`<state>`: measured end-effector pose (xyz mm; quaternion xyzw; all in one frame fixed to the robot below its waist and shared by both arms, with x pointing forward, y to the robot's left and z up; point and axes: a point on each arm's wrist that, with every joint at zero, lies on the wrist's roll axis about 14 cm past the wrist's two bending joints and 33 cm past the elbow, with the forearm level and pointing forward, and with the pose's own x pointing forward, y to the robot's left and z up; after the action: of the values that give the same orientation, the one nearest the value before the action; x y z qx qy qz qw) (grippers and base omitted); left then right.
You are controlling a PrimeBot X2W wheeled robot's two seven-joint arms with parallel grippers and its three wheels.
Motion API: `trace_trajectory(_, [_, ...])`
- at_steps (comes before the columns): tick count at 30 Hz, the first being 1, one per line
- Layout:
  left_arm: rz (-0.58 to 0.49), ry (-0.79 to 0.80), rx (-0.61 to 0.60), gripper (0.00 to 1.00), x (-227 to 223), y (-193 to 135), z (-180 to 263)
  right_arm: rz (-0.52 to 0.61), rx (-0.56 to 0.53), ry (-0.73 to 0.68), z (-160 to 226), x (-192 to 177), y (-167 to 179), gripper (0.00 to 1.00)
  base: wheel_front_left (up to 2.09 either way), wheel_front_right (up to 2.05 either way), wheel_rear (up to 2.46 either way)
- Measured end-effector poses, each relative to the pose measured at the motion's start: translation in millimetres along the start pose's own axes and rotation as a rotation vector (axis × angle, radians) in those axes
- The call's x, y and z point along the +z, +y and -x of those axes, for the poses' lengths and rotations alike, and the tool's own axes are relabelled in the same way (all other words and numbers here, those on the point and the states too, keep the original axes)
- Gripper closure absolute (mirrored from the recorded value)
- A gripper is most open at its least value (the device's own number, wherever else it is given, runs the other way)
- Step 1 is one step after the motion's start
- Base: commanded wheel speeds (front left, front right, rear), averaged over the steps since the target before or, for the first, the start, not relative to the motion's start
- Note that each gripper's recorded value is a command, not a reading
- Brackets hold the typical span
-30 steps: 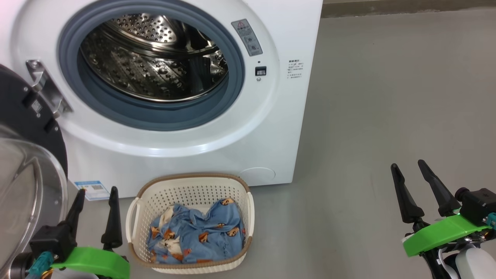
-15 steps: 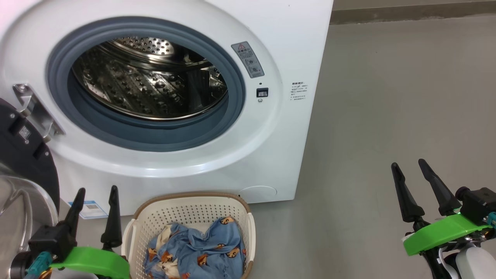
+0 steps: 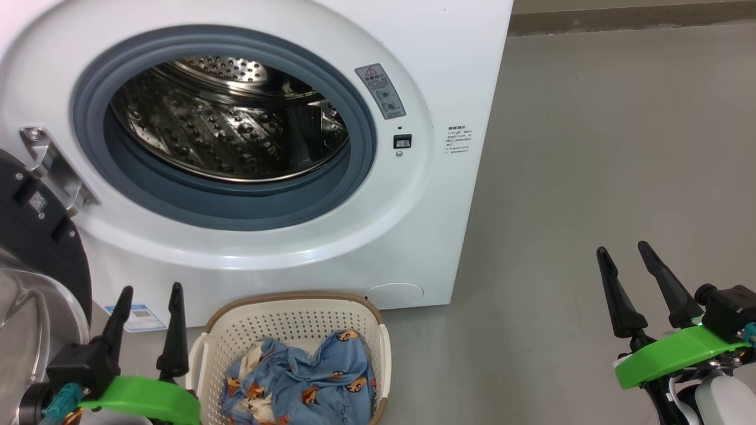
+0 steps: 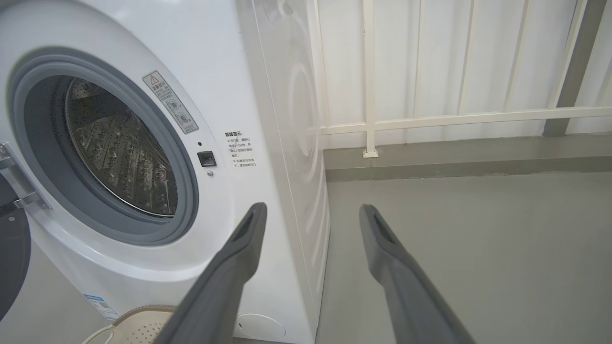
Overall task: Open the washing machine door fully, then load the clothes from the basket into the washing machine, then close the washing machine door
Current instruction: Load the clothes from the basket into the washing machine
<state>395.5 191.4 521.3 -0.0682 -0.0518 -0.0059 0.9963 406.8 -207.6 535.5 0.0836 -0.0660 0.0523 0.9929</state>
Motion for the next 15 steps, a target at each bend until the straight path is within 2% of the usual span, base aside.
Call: trace_trajectory(15, [0.001,0.008,0.0,0.0,-3.5,-1.2,-0.9,0.0,-0.002,0.009,-0.7,-3.3,-0.8,0.0,0.0,0.0,0.0])
